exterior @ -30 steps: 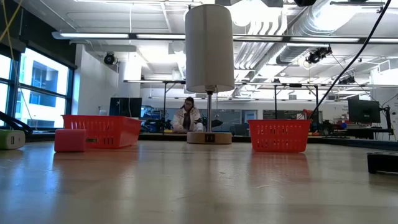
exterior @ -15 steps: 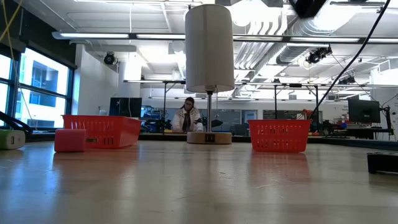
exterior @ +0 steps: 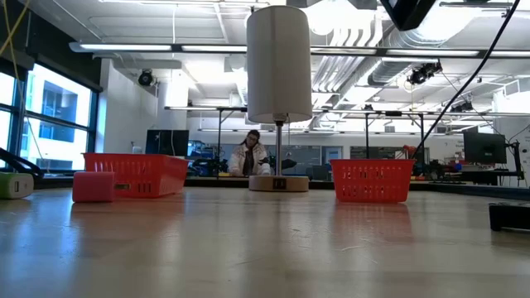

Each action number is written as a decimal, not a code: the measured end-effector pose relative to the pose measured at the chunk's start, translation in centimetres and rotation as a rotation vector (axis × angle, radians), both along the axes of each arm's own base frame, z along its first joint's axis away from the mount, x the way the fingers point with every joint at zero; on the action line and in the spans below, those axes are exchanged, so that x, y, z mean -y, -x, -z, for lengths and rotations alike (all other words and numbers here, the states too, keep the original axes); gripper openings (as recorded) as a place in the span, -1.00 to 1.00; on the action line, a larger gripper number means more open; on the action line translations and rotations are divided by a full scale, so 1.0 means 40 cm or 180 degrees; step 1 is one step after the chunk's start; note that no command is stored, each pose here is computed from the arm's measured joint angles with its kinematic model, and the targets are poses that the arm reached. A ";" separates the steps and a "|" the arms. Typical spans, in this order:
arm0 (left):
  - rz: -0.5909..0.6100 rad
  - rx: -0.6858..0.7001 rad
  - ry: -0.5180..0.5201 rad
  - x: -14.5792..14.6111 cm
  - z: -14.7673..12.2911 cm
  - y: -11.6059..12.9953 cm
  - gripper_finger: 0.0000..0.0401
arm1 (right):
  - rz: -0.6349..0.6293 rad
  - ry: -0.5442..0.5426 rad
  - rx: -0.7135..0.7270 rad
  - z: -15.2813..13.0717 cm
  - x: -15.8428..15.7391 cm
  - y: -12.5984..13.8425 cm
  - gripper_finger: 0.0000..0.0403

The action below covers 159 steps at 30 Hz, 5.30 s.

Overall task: Pick & Place Office items
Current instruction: Put the red charger adapter into the right red bin

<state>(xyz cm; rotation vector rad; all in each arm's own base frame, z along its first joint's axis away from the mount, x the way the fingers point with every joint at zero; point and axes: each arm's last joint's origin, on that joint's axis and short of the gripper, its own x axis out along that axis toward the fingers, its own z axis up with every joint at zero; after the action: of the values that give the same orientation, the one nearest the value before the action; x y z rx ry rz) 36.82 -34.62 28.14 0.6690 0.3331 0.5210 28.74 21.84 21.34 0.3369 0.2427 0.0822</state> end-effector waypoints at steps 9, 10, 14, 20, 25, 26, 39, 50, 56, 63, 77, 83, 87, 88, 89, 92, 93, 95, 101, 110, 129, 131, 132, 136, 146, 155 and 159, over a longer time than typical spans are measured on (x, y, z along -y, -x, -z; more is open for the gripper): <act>0.0256 -0.0148 0.0174 0.009 -0.012 0.032 0.66 | 0.0298 0.0262 -0.0275 0.016 -0.006 0.032 -0.47; 0.0324 -0.0199 0.0261 0.002 -0.023 0.035 0.66 | 0.0338 0.0259 -0.0291 0.013 -0.007 0.039 -0.47; 0.0533 -0.0451 0.0694 -0.049 -0.067 0.037 0.66 | 0.0533 0.0416 -0.0326 0.003 -0.020 0.079 -0.47; 0.0185 -0.0571 0.0803 -0.132 -0.094 0.042 0.66 | 0.0718 0.0479 -0.0317 -0.022 -0.039 0.150 -0.47; -0.0127 -0.0762 0.0814 -0.177 -0.084 0.063 0.66 | 0.0969 0.0429 -0.0411 -0.019 -0.037 0.207 -0.47; -0.0196 -0.0801 0.0772 -0.183 -0.081 0.070 0.66 | 0.1005 0.0413 -0.0435 -0.016 -0.036 0.215 -0.47; -0.0852 -0.0879 0.0389 -0.266 -0.014 0.149 0.66 | 0.1344 0.0342 -0.0660 0.006 0.015 0.191 -0.47; -0.1104 -0.0498 0.0343 -0.387 0.027 0.265 0.66 | 0.1431 0.0336 -0.0866 0.005 0.085 0.114 -0.47; -0.1229 -0.0070 0.0457 -0.464 0.044 0.323 0.66 | 0.1398 0.0352 -0.0921 -0.002 0.131 0.066 -0.47; -0.1385 -0.0068 0.0747 -0.500 0.085 0.333 0.66 | 0.1251 0.0569 -0.0781 -0.022 0.167 0.020 -0.47; -0.1324 -0.0808 0.0811 -0.561 0.105 0.238 0.66 | 0.1026 0.0776 -0.0754 -0.031 0.196 -0.008 -0.47; -0.0796 -0.1164 0.1112 -0.592 0.076 0.181 0.66 | 0.1029 0.0877 -0.0774 -0.030 0.200 -0.008 -0.47; -0.0313 -0.1308 0.1376 -0.617 0.048 0.156 0.66 | 0.1101 0.0988 -0.0768 -0.030 0.204 -0.008 -0.47; -0.0221 -0.1347 0.1435 -0.624 0.040 0.155 0.66 | 0.1096 0.1001 -0.0770 -0.030 0.204 -0.008 -0.47; -0.0143 -0.1359 0.1495 -0.633 0.033 0.156 0.66 | 0.1087 0.1025 -0.0774 -0.030 0.204 -0.008 -0.47; 0.0122 -0.1323 0.1735 -0.663 0.013 0.168 0.66 | 0.1090 0.1069 -0.0777 -0.039 0.207 -0.002 -0.47; 0.0228 -0.1314 0.1824 -0.674 0.010 0.175 0.66 | 0.1100 0.1068 -0.0771 -0.042 0.209 0.000 -0.47; 0.0504 -0.1201 0.2018 -0.696 0.002 0.195 0.66 | 0.1136 0.1120 -0.0803 -0.048 0.213 0.008 -0.47; 0.0831 -0.0611 0.2377 -0.773 0.026 0.283 0.66 | 0.1188 0.1130 -0.0780 -0.066 0.223 0.018 -0.47; 0.0782 -0.0015 0.2533 -0.826 0.120 0.376 0.66 | 0.1268 0.0833 -0.1102 -0.087 0.293 0.030 -0.47; 0.0872 -0.0055 0.2564 -0.816 0.169 0.392 0.66 | 0.1502 -0.0349 -0.2737 -0.152 0.564 0.044 -0.47; 0.0900 -0.0053 0.2608 -0.809 0.169 0.393 0.66 | 0.1540 -0.0413 -0.2862 -0.141 0.586 0.043 -0.47; 0.0913 -0.0055 0.2630 -0.805 0.169 0.393 0.66 | 0.1551 -0.0435 -0.2926 -0.135 0.596 0.043 -0.47; 0.0994 -0.0080 0.2682 -0.788 0.169 0.395 0.66 | 0.1574 -0.0453 -0.3129 -0.105 0.628 0.031 -0.47; 0.1200 -0.0135 0.2772 -0.747 0.167 0.402 0.66 | 0.1172 -0.0487 -0.3672 0.002 0.638 -0.022 -0.47; 0.1199 -0.0111 0.2909 -0.737 0.167 0.404 0.66 | 0.1113 -0.0417 -0.3914 0.068 0.653 -0.047 -0.47; 0.1192 -0.0106 0.2921 -0.738 0.167 0.404 0.66 | 0.1003 -0.0435 -0.4038 0.103 0.653 -0.059 -0.47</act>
<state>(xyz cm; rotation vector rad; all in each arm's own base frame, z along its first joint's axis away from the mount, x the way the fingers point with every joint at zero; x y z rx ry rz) 20.65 -5.12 21.47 -0.1579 0.4206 -0.0323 31.09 -4.30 17.21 0.5264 1.4372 -0.4498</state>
